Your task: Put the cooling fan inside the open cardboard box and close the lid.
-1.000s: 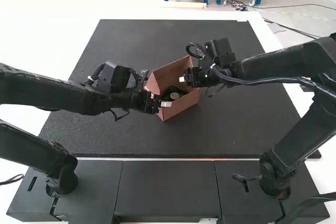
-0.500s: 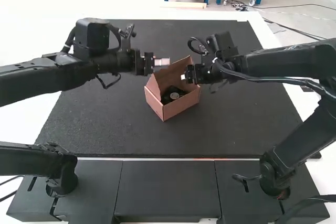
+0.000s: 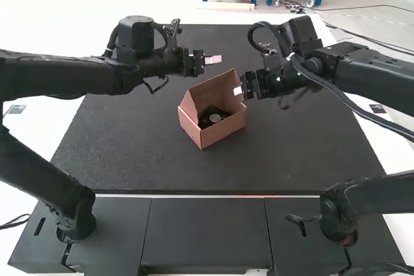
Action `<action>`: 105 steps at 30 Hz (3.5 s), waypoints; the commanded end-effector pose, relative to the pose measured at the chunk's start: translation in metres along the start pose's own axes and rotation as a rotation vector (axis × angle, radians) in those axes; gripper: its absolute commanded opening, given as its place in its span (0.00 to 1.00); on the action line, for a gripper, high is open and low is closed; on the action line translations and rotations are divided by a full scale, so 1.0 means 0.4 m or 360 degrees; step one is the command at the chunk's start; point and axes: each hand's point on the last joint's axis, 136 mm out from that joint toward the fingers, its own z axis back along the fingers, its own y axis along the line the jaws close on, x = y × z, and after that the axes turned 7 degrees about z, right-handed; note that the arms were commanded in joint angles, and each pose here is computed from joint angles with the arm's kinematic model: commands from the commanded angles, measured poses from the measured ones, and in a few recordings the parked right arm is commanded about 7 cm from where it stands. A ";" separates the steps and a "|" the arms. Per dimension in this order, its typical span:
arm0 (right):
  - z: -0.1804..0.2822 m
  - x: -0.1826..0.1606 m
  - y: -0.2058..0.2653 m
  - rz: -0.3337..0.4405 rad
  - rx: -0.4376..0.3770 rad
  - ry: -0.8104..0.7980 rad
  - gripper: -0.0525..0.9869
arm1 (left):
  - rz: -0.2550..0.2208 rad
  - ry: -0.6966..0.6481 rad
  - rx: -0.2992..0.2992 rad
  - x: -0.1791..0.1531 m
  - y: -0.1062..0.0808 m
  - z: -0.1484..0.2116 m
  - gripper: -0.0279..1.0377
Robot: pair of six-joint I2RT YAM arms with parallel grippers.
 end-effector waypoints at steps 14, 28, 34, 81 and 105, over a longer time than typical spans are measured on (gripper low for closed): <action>0.077 -0.006 0.033 -0.0157 0.0085 -0.0016 0.93 | 0.0202 0.0232 -0.0025 -0.092 0.019 -0.011 0.80; 0.074 -0.031 0.027 -0.0198 0.0073 0.0042 0.93 | 0.0288 0.0425 -0.0153 -0.204 -0.062 -0.001 0.80; 0.077 -0.039 0.002 -0.0245 0.0035 0.0058 0.93 | 0.0294 0.0491 -0.0175 -0.267 -0.074 0.004 0.80; 0.082 -0.083 -0.013 -0.0415 0.0057 0.0106 0.93 | 0.0166 0.0513 0.0024 -0.477 0.158 0.027 0.80; 0.321 0.139 -0.248 -0.0146 -0.0782 -0.1025 0.93 | -0.0535 -0.0434 0.0474 0.132 0.062 0.269 0.95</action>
